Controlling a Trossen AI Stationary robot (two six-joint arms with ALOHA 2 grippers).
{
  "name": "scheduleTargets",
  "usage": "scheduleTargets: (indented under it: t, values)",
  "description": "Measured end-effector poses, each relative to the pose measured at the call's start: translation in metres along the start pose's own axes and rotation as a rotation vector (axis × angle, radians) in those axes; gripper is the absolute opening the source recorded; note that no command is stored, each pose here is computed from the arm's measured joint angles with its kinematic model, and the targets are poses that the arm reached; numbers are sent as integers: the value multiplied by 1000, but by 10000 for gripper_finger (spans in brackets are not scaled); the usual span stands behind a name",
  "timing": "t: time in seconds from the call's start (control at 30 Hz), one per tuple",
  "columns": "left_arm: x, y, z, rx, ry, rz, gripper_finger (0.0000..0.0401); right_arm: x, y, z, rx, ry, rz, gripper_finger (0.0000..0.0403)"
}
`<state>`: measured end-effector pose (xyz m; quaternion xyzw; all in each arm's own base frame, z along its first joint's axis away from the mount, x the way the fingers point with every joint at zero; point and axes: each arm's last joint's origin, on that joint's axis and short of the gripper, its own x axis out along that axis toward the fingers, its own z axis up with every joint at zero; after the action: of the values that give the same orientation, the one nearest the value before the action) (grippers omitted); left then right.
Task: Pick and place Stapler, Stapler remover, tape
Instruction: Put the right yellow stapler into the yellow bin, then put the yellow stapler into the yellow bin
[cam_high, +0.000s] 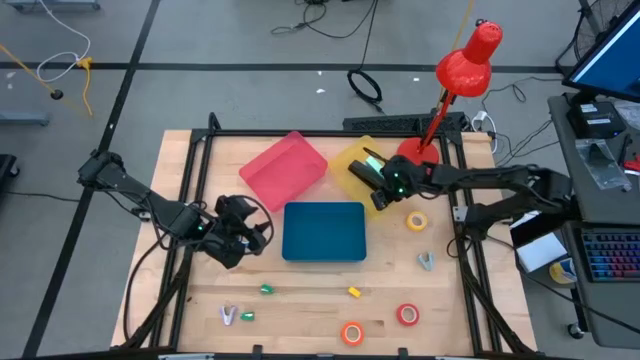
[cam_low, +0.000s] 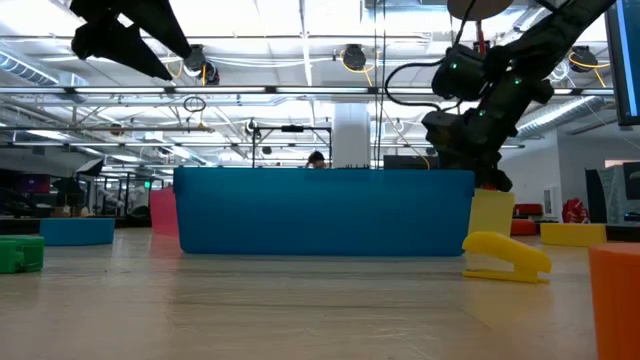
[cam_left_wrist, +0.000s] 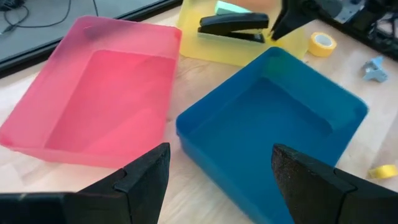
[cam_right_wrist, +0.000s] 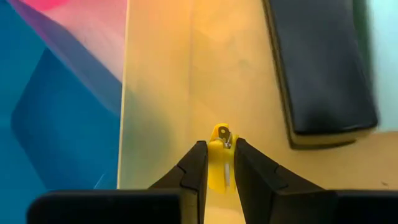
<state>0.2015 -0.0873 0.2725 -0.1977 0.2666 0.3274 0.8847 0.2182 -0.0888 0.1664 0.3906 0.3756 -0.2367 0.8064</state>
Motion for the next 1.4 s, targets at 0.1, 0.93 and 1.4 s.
scheduleTargets:
  t: [0.1, 0.93, 1.4]
  values:
    - [0, -2, 1, -7, -8, -17, 274, 1, -2, 1, -8, 3, -4, 63]
    - [0, -4, 2, -18, -13, -31, 274, -14, 7, 8, -29, -87, 98, 116]
    - [0, -5, 2, 38, 10, -56, 273, -78, 76, -23, -323, -152, 654, 116]
